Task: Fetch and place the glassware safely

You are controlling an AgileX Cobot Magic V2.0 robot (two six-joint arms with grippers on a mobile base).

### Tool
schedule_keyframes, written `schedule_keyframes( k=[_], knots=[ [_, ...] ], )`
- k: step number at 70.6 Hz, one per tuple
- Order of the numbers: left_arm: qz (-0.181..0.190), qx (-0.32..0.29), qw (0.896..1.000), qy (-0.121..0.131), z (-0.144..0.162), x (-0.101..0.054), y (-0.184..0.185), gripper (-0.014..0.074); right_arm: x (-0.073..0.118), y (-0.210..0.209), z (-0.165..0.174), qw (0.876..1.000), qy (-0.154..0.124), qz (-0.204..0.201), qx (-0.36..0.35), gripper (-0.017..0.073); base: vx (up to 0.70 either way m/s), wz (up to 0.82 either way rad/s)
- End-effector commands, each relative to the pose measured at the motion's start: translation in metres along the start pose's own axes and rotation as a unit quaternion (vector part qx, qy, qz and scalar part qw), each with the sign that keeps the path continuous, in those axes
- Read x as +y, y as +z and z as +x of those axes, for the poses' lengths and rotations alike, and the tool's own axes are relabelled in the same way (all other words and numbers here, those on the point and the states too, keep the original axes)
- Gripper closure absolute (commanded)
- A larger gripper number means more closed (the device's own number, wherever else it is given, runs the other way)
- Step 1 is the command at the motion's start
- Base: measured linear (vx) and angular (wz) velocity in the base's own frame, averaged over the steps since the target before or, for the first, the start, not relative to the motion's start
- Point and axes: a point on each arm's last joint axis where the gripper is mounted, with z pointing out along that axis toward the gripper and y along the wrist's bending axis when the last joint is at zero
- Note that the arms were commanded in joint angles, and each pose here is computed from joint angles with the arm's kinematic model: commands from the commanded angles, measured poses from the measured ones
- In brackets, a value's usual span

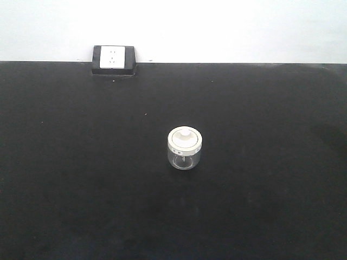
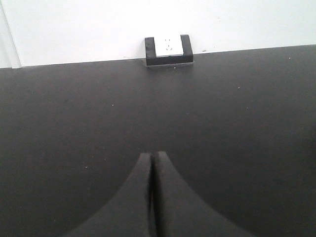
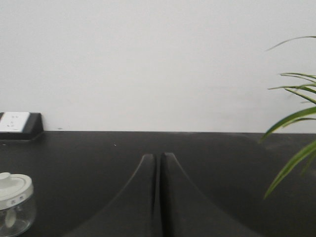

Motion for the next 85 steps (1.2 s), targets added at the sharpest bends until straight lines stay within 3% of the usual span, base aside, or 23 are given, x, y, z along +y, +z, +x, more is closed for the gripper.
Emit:
schedule_keyframes(
  k=[1, 18, 85],
  knots=[
    [0.006, -0.031, 0.999, -0.008, 0.001, -0.001, 0.001, 0.0601, 0.001, -0.003, -0.004, 0.999, -0.003, -0.004, -0.047, 0.056, 0.0, 0.0],
    [0.006, -0.031, 0.999, -0.008, 0.001, -0.001, 0.001, 0.0601, 0.002, -0.002, 0.032, 0.999, 0.007, -0.006, -0.034, 0.056, 0.0, 0.0],
    [0.006, -0.031, 0.999, -0.008, 0.001, -0.001, 0.001, 0.0601, 0.002, -0.002, 0.033, 1.0, 0.006, -0.006, -0.029, 0.056, 0.0, 0.0]
  ],
)
